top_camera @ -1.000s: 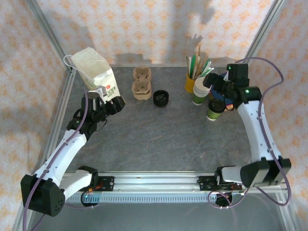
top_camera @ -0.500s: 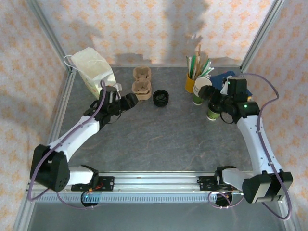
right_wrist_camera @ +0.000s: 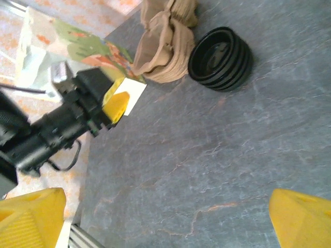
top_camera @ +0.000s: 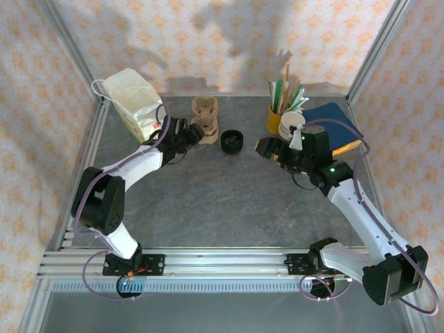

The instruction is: Pack the takeout coffee

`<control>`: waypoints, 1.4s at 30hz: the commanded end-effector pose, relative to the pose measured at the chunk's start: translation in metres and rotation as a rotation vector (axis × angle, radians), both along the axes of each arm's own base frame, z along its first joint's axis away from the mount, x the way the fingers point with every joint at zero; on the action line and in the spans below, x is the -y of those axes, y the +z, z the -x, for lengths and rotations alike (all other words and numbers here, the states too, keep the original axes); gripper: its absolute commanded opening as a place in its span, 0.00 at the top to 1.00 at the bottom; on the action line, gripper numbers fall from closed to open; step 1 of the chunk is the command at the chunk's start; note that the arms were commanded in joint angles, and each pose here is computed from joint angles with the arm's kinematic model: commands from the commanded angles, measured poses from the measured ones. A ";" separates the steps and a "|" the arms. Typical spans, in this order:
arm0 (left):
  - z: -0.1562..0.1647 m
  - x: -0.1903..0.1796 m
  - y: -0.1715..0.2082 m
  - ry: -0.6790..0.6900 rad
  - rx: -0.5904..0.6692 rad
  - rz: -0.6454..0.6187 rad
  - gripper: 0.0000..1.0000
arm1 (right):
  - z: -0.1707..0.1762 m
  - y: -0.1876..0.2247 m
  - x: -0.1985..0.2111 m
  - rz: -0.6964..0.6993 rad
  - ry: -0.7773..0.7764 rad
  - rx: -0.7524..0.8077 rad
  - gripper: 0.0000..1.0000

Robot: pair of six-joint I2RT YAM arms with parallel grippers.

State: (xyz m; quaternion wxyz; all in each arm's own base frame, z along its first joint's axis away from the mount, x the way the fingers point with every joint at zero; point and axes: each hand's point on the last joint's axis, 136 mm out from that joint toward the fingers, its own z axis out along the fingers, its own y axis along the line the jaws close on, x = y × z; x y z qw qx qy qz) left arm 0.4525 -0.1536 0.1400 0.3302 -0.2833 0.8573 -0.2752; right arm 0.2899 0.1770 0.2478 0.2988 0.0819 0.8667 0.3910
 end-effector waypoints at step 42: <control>-0.056 -0.012 0.019 0.095 0.120 0.068 0.62 | -0.003 -0.048 -0.004 0.128 -0.007 -0.088 0.00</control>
